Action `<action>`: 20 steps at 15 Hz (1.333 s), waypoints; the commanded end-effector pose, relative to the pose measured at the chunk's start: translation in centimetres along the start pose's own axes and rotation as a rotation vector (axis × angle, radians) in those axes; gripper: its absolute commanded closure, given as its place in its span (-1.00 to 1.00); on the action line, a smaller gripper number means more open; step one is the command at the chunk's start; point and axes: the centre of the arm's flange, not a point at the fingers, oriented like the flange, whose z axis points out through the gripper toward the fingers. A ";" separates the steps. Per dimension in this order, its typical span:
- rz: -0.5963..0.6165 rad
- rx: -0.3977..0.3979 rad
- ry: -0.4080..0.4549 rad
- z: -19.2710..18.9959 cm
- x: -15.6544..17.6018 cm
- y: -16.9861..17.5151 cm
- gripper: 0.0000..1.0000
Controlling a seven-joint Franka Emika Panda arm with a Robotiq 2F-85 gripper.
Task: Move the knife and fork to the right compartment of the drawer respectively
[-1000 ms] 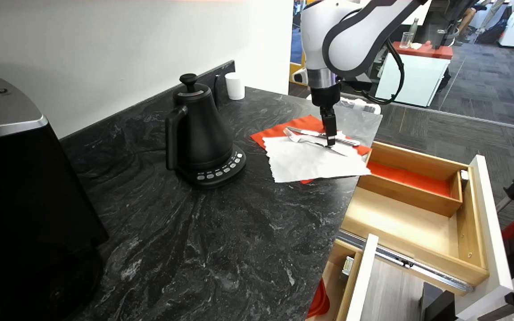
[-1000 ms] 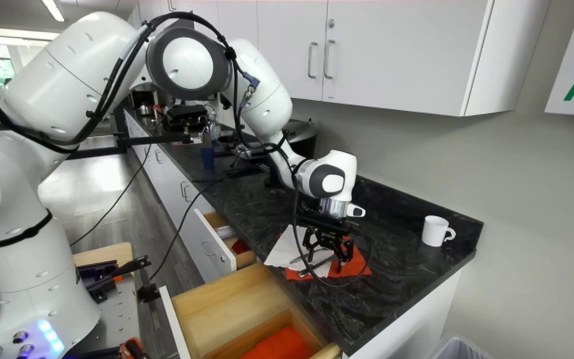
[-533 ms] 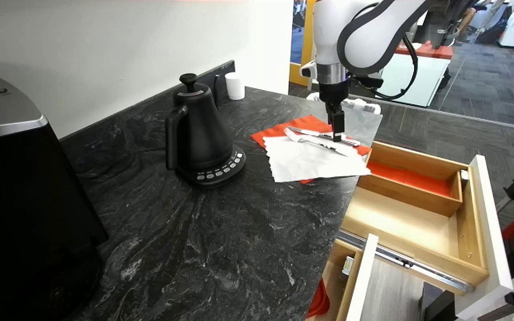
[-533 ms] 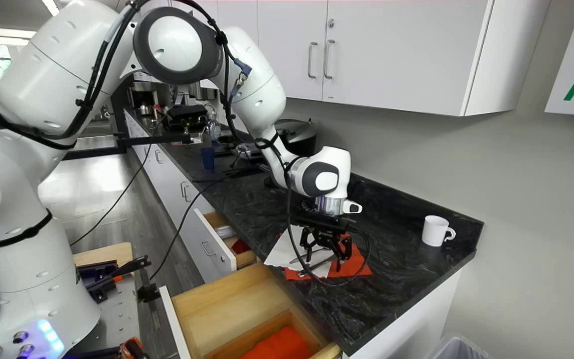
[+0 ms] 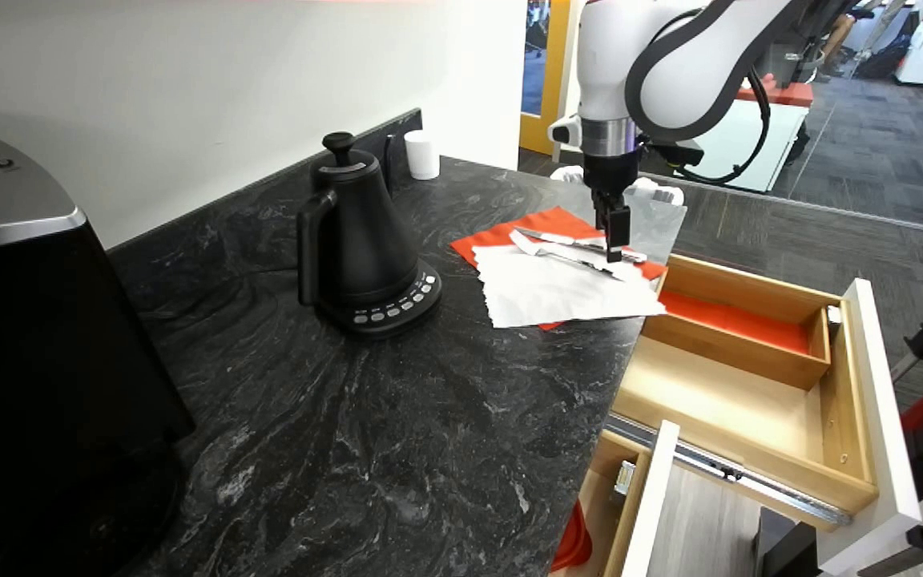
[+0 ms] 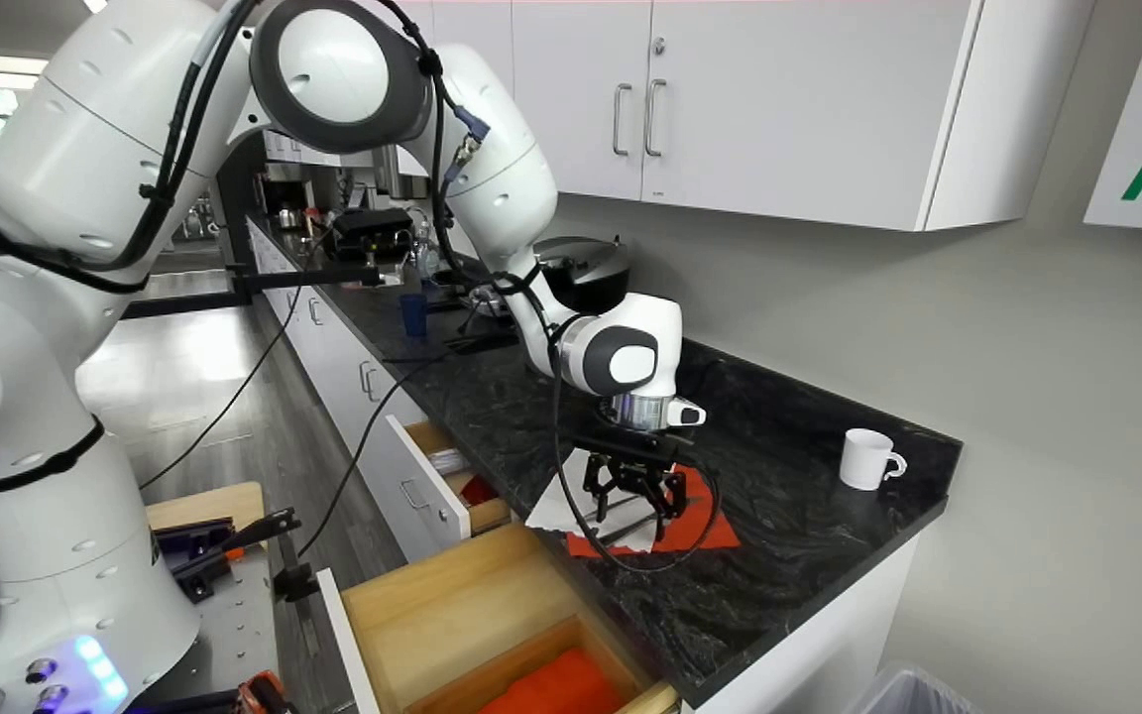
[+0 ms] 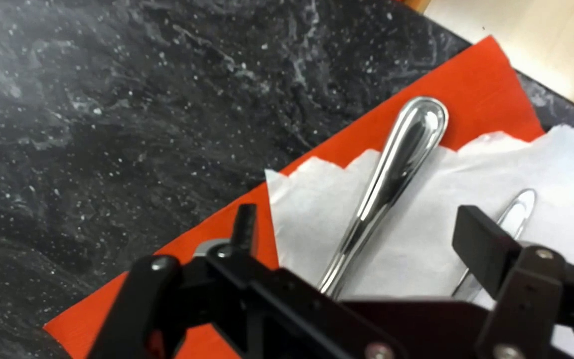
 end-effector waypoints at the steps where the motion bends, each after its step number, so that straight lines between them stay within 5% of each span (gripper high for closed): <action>1: 0.059 -0.017 0.056 -0.6 -1.1 -0.7 -1.00; 12: 0.471 -0.070 0.077 -0.3 -1.5 1.0 -1.00; 20: 0.425 -0.027 0.063 0.0 -1.6 -0.7 -1.00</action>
